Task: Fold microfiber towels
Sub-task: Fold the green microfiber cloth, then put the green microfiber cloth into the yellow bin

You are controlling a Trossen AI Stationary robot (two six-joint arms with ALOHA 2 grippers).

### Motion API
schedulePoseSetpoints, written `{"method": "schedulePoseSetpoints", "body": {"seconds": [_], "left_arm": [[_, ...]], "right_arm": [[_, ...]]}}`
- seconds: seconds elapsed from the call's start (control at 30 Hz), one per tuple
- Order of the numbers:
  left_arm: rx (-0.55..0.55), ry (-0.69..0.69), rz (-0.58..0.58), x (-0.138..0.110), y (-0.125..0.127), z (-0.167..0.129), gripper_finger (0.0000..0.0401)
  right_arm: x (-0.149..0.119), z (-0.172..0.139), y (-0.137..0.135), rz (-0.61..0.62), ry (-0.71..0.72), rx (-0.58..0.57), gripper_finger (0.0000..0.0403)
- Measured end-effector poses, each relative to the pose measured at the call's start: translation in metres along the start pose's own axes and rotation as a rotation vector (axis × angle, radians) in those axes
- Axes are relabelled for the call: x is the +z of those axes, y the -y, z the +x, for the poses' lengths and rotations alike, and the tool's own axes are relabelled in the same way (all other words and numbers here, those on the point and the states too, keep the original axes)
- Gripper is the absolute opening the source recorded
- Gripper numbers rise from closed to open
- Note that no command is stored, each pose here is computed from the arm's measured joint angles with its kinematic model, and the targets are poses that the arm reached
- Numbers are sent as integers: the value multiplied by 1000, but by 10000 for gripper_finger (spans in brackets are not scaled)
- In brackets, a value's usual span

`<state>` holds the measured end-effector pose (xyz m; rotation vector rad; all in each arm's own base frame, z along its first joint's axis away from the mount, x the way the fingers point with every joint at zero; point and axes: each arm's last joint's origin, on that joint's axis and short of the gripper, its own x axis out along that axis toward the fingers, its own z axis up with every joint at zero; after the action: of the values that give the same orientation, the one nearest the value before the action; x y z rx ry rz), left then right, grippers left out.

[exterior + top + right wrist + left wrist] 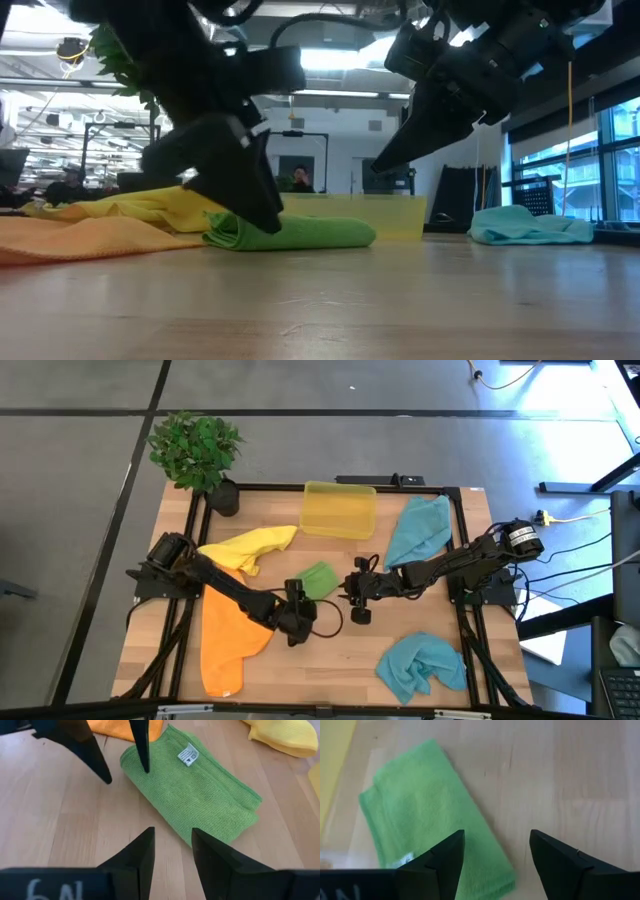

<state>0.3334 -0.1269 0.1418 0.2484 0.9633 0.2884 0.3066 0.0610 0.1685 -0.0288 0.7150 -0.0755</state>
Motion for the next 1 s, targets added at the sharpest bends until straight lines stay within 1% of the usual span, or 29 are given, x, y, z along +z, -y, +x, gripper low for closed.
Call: {"method": "schedulePoseSetpoints", "body": {"seconds": [0.23,0.3,0.4,0.47,0.53,0.63,0.7,0.8,0.93,1.0], "left_arm": [[51,2,-19,-2,3,7,215],[59,-33,4,-8,5,12,215],[73,-38,13,-11,8,18,215],[78,-45,19,-13,10,21,214],[86,-46,22,-13,10,23,214],[95,-44,23,-14,10,23,214],[101,-42,24,-14,10,23,214],[102,-43,26,-14,10,24,206],[101,-46,30,-14,10,24,179],[102,-49,32,-15,10,24,162]], "right_arm": [[1,0,0,4,6,0,131],[1,0,0,4,6,0,131],[1,0,0,3,8,1,131],[0,1,-1,-33,10,7,131],[-4,7,-4,-110,-4,13,132],[-14,20,-8,-214,-39,-7,139],[-20,27,-8,-272,-65,-21,152],[-27,37,-8,-347,-86,-49,182],[-32,44,-9,-456,-97,-75,233],[-34,47,-8,-516,-109,-120,256]]}}
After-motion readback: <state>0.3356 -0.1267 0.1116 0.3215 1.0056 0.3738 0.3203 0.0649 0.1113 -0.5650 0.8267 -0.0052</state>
